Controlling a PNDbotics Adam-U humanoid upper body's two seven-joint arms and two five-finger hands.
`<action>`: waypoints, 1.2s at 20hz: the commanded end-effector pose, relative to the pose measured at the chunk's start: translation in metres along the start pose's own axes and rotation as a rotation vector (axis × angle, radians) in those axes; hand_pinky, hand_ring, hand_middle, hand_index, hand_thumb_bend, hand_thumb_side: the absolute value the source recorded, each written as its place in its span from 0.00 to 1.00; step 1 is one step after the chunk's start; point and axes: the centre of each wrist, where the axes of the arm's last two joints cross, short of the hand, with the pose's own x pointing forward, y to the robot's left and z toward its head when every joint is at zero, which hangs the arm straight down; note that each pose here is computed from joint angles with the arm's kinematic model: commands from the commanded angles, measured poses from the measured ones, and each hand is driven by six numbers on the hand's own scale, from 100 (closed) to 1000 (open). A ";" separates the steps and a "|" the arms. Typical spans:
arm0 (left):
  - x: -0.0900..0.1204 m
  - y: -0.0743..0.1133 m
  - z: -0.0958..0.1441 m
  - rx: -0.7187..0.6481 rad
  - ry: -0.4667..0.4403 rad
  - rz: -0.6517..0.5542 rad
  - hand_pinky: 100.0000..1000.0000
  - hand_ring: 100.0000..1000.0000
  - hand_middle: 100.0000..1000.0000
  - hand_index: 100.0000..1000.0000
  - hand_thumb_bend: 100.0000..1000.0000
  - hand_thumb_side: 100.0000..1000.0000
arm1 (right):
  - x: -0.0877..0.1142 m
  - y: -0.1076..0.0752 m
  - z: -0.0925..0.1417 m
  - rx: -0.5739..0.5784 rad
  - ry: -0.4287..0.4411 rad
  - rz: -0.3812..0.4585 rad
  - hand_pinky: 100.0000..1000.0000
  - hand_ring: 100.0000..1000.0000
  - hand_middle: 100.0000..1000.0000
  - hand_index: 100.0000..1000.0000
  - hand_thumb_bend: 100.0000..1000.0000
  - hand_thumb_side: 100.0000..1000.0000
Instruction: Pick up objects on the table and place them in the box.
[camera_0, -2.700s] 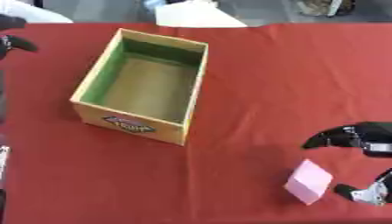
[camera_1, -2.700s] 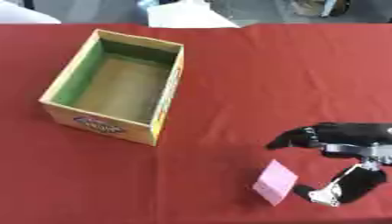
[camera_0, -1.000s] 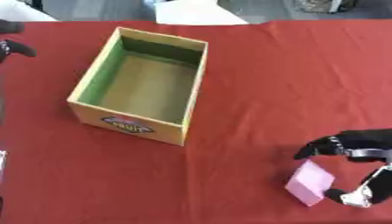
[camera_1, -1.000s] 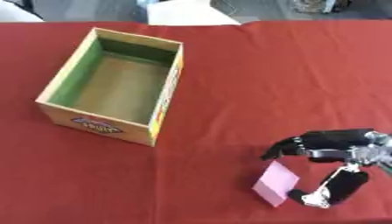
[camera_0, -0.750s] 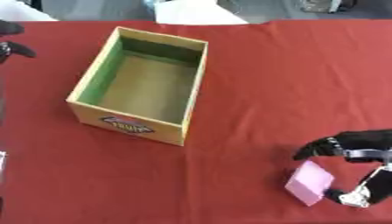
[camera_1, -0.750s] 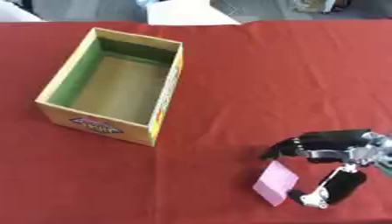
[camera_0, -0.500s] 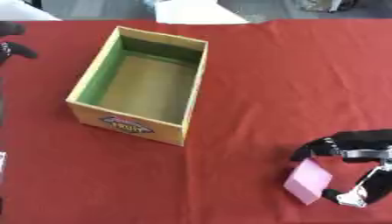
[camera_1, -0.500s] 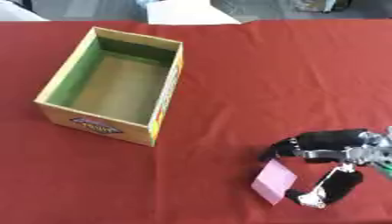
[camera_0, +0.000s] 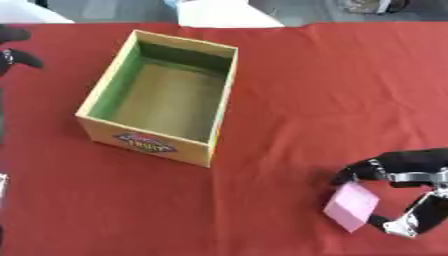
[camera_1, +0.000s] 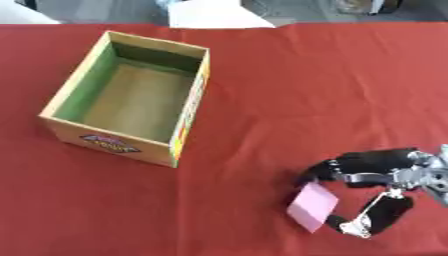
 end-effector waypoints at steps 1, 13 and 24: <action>0.006 0.000 -0.006 -0.018 -0.031 -0.009 0.48 0.68 0.55 0.73 0.00 0.70 | -0.003 -0.005 0.009 0.012 0.041 0.014 0.93 0.88 0.90 1.00 0.00 0.19; 0.006 0.000 -0.007 -0.024 -0.031 -0.005 0.48 0.68 0.55 0.72 0.00 0.70 | 0.000 -0.011 0.003 -0.008 0.013 0.025 0.90 0.83 0.78 0.93 0.00 0.30; 0.006 0.000 -0.006 -0.019 -0.026 -0.007 0.48 0.68 0.55 0.72 0.00 0.70 | 0.003 -0.014 -0.003 -0.074 0.009 0.059 0.87 0.75 0.48 0.75 0.00 0.43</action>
